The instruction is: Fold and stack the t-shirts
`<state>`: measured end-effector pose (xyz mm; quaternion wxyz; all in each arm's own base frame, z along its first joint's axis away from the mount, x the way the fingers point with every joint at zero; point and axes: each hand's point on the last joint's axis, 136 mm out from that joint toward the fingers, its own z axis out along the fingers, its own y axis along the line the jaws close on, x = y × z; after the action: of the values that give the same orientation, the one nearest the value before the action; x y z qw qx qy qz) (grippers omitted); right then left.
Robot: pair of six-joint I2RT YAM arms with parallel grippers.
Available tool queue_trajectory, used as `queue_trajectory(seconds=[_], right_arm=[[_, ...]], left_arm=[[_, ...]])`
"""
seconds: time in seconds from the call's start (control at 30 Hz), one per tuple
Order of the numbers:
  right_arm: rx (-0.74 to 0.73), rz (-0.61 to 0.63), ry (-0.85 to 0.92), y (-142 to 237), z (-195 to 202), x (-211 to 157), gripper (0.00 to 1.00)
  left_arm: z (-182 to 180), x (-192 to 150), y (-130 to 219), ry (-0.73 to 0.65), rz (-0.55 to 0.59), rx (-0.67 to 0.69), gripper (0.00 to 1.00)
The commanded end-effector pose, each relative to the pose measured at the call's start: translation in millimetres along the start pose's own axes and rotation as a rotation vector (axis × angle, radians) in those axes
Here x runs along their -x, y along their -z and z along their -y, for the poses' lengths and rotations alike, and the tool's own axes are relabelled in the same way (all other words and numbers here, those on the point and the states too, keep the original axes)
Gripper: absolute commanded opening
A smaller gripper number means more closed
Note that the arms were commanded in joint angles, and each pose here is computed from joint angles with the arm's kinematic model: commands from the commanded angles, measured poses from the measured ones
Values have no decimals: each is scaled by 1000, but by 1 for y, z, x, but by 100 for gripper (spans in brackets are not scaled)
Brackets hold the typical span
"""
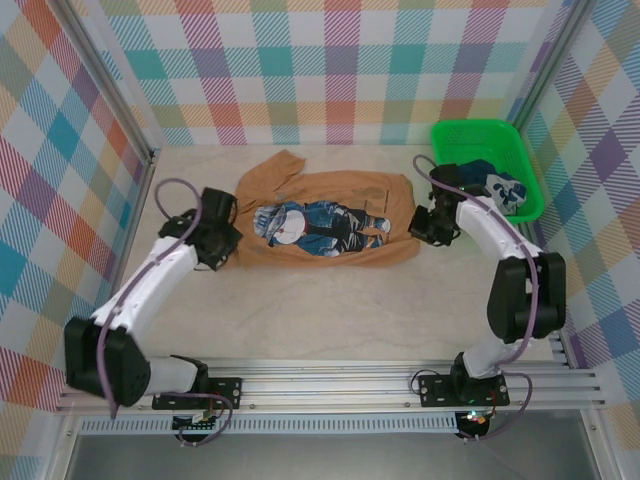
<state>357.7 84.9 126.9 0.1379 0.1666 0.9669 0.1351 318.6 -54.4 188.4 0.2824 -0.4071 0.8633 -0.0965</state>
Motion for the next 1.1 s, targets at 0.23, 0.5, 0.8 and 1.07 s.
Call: queue_trajectory(seconds=[0.23, 0.5, 0.8, 1.07], right_arm=[[405, 464, 84, 186, -82, 44, 0], [686, 803, 226, 343, -113, 20, 0], [754, 778, 174, 356, -134, 42, 0], [712, 720, 116, 304, -161, 114, 0]], left_arm=[[60, 111, 178, -6, 453, -374, 0], [80, 159, 327, -27, 696, -634, 0], [155, 213, 330, -69, 691, -661, 0], [232, 258, 204, -29, 443, -767, 0]])
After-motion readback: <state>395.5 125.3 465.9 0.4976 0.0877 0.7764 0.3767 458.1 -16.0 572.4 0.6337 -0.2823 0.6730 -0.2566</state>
